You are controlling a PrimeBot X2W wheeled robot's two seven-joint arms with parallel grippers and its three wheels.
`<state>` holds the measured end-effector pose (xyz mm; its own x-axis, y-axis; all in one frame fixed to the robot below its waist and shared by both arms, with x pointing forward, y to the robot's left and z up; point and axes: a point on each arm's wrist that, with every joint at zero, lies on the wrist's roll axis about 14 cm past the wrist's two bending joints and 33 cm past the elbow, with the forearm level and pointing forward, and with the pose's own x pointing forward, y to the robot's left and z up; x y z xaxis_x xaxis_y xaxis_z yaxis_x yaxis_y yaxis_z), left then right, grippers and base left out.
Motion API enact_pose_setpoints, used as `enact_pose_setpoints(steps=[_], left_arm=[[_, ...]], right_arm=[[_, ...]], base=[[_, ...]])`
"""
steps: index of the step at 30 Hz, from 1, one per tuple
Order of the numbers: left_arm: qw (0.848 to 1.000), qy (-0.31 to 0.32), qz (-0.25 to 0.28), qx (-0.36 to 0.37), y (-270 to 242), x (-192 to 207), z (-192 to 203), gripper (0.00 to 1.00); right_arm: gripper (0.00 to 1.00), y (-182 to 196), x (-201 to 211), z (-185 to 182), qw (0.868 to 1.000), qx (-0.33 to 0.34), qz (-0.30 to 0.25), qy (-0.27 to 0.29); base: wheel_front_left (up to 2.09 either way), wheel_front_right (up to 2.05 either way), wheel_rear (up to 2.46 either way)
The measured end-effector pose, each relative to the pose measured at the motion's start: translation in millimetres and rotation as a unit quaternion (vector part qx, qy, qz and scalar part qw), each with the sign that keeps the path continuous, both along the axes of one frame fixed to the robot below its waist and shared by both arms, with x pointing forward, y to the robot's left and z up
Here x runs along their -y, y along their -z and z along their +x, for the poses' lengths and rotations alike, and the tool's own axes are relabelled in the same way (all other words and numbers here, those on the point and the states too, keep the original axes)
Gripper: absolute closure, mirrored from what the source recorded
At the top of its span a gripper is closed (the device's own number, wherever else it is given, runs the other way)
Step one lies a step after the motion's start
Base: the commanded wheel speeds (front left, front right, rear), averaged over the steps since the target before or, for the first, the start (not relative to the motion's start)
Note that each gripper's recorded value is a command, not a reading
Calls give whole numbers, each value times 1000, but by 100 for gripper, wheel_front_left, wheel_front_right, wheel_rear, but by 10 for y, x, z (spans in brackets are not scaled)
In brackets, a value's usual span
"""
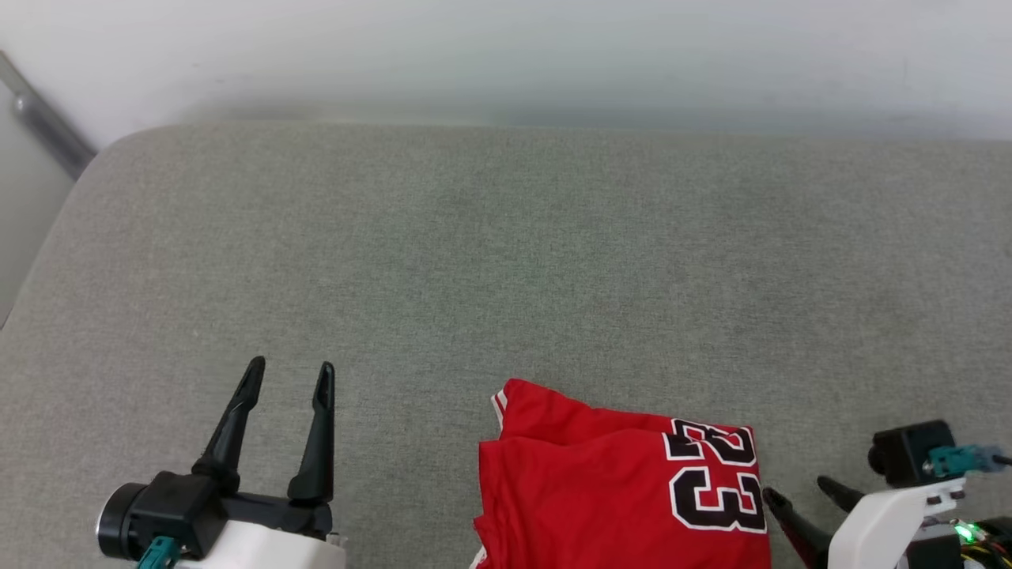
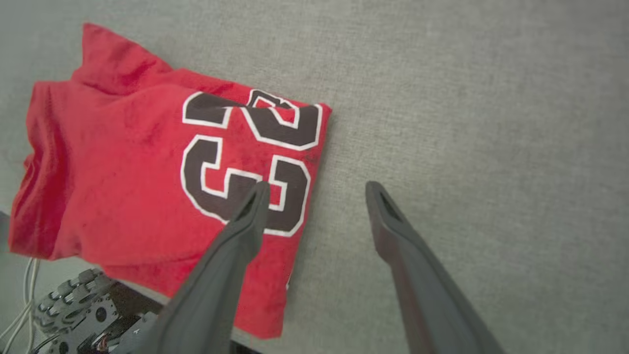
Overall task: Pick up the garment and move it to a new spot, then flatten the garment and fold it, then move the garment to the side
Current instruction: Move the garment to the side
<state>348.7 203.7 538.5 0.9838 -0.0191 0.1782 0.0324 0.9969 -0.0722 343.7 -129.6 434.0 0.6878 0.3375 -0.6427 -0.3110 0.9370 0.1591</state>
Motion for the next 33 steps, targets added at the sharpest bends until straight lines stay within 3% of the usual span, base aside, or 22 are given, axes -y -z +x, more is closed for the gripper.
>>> enact_pose_setpoints(steps=[2, 10, 23, 24, 25, 26, 29, 33], left_arm=[[1000, 0, 0, -3, 23, 7, 18, 0], [1000, -2, 0, -20, 129, 9, 92, 0], [999, -17, 4, -44, 266, -65, 116, 0], [999, -18, 4, -45, 270, -70, 112, 0], [999, -19, 4, -46, 273, -72, 110, 0], [999, -18, 3, -46, 274, -69, 110, 0], [999, -9, 2, -46, 284, -3, 124, 0], [999, 7, -1, -41, 262, 96, 168, 0]], right_arm=[[0, -1, -44, -14, 1000, -22, 17, 7], [0, 369, -203, -145, 991, -129, -7, -25], [0, 796, -536, -116, 980, -180, -25, -81], [9, 814, -546, -114, 980, -179, -29, -86], [60, 826, -555, -105, 980, -176, -30, -89], [100, 831, -563, -98, 981, -172, -29, -89], [100, 816, -586, -41, 983, -155, -31, -95], [100, 748, -507, 40, 983, -109, -81, -120]], base=[[0, 0, 0], [0, 0, 0], [0, 0, 0], [0, 0, 0], [0, 0, 0], [0, 0, 0], [0, 0, 0], [0, 0, 0]])
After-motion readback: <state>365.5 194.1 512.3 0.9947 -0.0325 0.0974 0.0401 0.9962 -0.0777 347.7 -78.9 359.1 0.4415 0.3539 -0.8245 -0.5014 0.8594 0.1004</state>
